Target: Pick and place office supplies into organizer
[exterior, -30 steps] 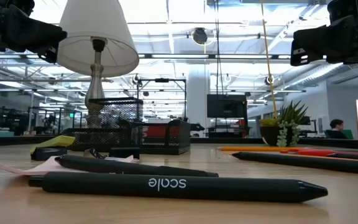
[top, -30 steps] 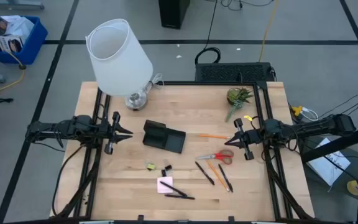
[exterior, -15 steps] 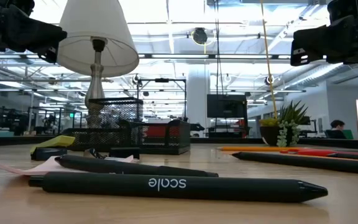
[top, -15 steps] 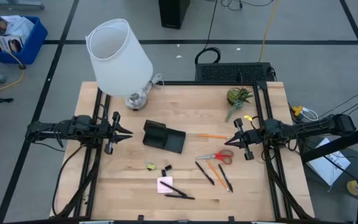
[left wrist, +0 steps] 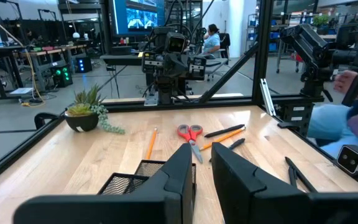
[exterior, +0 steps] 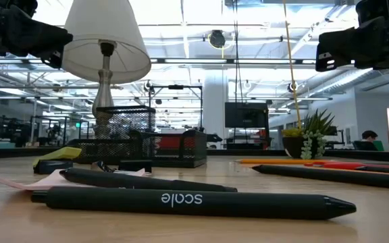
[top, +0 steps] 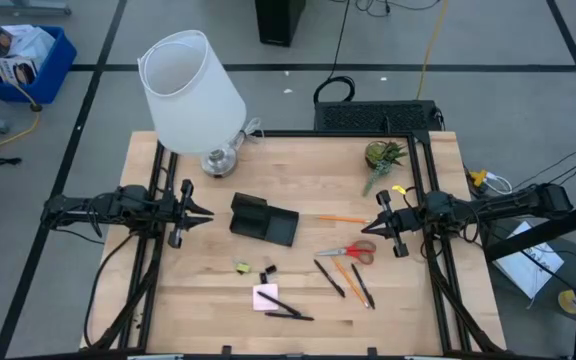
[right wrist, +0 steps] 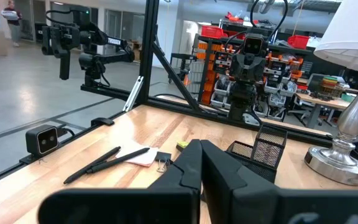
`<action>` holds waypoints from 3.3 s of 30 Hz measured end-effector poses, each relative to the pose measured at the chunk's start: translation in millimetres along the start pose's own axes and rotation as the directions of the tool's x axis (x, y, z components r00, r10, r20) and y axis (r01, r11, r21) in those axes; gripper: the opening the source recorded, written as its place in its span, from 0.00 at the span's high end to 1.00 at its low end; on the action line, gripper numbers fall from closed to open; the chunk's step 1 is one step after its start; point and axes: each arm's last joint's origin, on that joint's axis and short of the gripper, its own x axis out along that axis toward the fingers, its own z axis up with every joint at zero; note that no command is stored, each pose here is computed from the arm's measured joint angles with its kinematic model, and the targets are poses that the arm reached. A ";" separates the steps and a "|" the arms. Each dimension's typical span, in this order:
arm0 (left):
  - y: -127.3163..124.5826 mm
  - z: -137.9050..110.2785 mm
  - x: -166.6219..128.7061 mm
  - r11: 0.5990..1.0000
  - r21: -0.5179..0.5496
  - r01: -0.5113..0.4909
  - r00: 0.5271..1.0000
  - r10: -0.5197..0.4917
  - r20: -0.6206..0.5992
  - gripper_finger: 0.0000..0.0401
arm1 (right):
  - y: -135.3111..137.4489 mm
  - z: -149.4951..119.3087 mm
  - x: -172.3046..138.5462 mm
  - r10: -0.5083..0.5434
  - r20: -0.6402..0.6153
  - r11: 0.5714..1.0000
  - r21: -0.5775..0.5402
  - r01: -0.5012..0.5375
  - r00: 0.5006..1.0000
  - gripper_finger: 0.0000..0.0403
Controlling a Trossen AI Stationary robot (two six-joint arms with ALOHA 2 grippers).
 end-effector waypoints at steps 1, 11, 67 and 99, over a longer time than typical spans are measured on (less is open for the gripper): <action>0.0 0.1 0.0 1.000 0.000 0.000 1.000 0.000 0.000 0.83 | 0.0 0.0 0.0 0.000 0.000 1.000 0.000 0.000 1.000 1.00; 0.0 0.0 0.0 1.000 0.000 0.000 1.000 0.000 0.000 0.83 | 0.0 0.0 0.0 0.000 0.000 1.000 0.000 0.000 1.000 1.00; 1.6 22.5 -1.0 0.965 -0.262 0.017 0.973 0.045 0.227 0.83 | 63.4 29.1 121.4 -0.096 -0.049 0.934 0.340 0.107 0.994 1.00; 2.5 12.3 18.4 0.938 -0.346 -0.007 0.995 0.042 0.094 0.83 | 81.6 -27.3 313.9 -0.126 -0.343 0.953 0.218 0.209 0.931 0.61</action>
